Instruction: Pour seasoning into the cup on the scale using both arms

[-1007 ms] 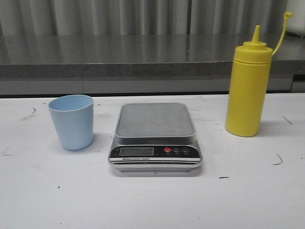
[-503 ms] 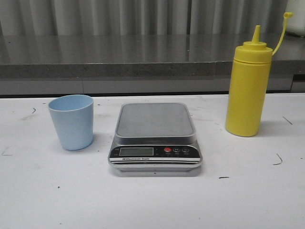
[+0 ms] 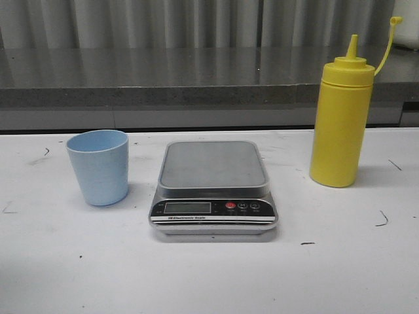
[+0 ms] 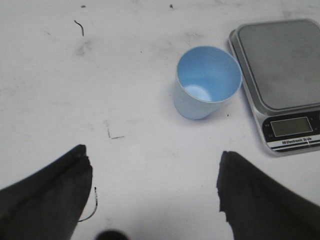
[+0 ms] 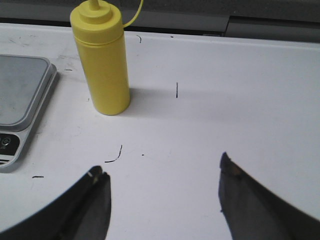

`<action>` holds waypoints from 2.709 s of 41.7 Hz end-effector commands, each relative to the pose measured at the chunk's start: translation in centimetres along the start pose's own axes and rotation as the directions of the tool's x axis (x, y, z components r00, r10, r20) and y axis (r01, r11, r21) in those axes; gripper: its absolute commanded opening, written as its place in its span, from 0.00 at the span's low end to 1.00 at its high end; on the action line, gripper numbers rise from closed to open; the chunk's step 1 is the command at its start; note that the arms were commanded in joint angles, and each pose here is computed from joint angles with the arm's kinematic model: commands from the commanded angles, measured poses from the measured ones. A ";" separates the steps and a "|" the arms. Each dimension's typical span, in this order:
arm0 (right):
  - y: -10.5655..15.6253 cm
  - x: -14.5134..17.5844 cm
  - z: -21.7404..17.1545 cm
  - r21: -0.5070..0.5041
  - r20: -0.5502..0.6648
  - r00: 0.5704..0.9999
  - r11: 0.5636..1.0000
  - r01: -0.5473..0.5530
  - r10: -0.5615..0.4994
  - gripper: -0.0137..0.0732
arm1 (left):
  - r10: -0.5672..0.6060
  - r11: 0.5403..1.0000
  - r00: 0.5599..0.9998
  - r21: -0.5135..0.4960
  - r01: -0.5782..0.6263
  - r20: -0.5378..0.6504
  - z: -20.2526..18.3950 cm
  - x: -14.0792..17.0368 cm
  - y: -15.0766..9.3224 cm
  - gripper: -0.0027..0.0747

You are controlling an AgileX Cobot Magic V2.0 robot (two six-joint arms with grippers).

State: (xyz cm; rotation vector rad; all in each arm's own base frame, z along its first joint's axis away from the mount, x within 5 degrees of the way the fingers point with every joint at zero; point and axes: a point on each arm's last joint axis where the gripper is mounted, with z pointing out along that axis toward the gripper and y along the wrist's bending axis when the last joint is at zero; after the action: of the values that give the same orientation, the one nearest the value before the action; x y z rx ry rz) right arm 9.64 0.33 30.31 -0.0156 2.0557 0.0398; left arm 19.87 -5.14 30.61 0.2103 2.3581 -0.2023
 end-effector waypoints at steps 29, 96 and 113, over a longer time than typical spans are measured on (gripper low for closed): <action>-0.1 -1.4 -0.2 0.011 0.084 0.996 1.000 0.015 -0.016 0.72 | 0.006 0.999 0.975 0.032 0.002 -0.221 15.6 -8.6 -1.9 0.70; -0.1 -1.4 -0.2 0.012 0.083 0.996 1.000 0.015 -0.016 0.72 | 0.223 0.958 0.962 0.216 -0.186 -0.159 17.4 -14.0 -15.1 0.01; -0.1 -1.4 -0.2 0.012 0.083 0.996 1.000 0.015 -0.016 0.72 | 0.248 0.957 0.957 0.190 -0.219 -0.149 17.4 -14.1 -14.8 0.01</action>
State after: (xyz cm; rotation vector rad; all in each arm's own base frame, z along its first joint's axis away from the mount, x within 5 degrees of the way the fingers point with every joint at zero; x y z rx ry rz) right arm 9.67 0.33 30.29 -0.0156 2.0576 0.0399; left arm 38.88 -24.49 25.54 0.6522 2.5811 -0.2282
